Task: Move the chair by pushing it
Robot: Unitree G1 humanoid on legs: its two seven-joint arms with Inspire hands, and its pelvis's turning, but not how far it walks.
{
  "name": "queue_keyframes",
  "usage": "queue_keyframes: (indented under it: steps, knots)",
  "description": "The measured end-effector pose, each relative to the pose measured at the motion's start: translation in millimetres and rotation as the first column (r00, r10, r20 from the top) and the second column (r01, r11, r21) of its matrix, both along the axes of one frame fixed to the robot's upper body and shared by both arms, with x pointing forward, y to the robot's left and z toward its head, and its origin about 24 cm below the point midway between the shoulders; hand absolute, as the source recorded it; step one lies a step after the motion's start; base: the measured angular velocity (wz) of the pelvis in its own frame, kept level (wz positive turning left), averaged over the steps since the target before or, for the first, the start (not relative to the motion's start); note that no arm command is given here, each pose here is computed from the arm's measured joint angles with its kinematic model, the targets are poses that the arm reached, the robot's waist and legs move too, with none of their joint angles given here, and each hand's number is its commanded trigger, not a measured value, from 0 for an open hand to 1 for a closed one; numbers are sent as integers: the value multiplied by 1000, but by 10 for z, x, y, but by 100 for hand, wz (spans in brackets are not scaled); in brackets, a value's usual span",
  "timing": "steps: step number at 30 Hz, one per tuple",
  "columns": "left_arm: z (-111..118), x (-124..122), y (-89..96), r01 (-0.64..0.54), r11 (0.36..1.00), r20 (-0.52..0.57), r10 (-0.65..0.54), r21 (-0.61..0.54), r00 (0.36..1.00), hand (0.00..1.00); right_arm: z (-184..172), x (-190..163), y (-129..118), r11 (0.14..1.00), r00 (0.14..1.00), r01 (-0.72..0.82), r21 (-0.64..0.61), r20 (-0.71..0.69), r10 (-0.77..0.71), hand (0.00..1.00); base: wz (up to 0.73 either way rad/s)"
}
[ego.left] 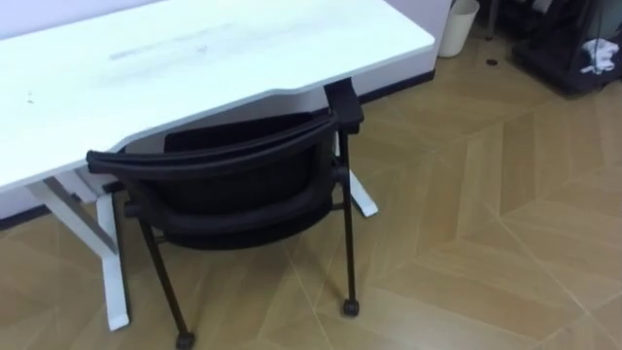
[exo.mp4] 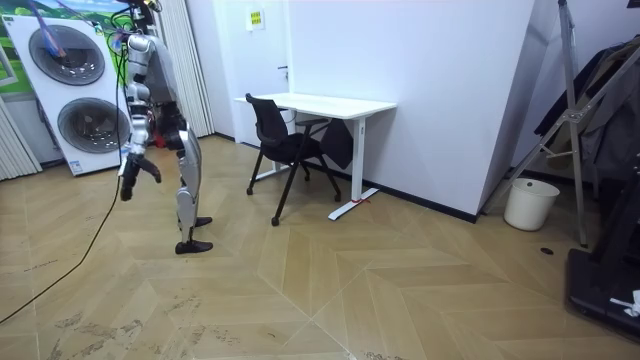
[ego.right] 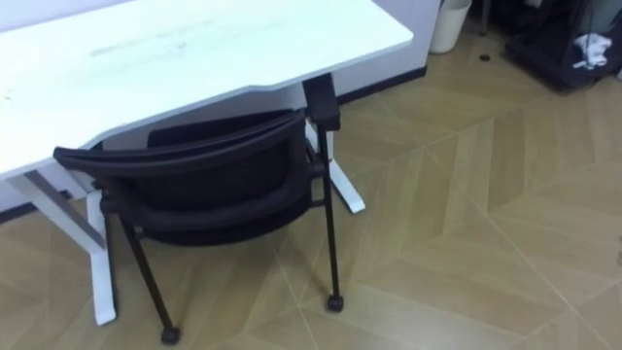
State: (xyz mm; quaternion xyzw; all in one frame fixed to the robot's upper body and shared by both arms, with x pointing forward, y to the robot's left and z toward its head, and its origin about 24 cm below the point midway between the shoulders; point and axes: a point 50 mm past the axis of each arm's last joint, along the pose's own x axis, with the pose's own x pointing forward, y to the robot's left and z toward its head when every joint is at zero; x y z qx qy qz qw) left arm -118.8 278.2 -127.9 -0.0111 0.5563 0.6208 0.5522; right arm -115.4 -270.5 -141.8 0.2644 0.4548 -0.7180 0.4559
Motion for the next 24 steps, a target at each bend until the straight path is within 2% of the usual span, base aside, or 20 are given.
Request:
queue_keyframes:
  steps: [2, 5, 8, 10, 14, 16, 24]
  knots:
    - [-105, -40, -174, 44, 987, -21, -47, -153, 999, 0, -76, 127, 80, 978, 982, -187, 95, 9, 187, 0, -3]
    - [-203, 81, -277, 148, 946, 40, -142, -290, 989, 0, -167, 447, 117, 932, 939, -336, 138, 121, 320, 0, 0]
    - [-270, 246, -324, 252, 896, 101, -230, -366, 968, 0, -226, 741, 160, 882, 885, -445, 157, 225, 407, 0, 0]
    - [-334, 440, -385, 352, 835, 152, -318, -423, 936, 0, -261, 995, 211, 833, 825, -531, 155, 321, 466, 0, 5]
    - [-399, 717, -465, 472, 747, 232, -411, -469, 882, 0, -288, 1204, 314, 721, 711, -671, 174, 429, 558, 0, 4]
    - [-416, 808, -496, 504, 717, 254, -437, -480, 863, 0, -299, 1247, 369, 685, 680, -704, 186, 456, 574, 0, 0]
    - [-425, 981, -489, 563, 669, 304, -475, -485, 826, 0, -316, 1195, 443, 611, 636, -757, 229, 471, 611, 0, 0]
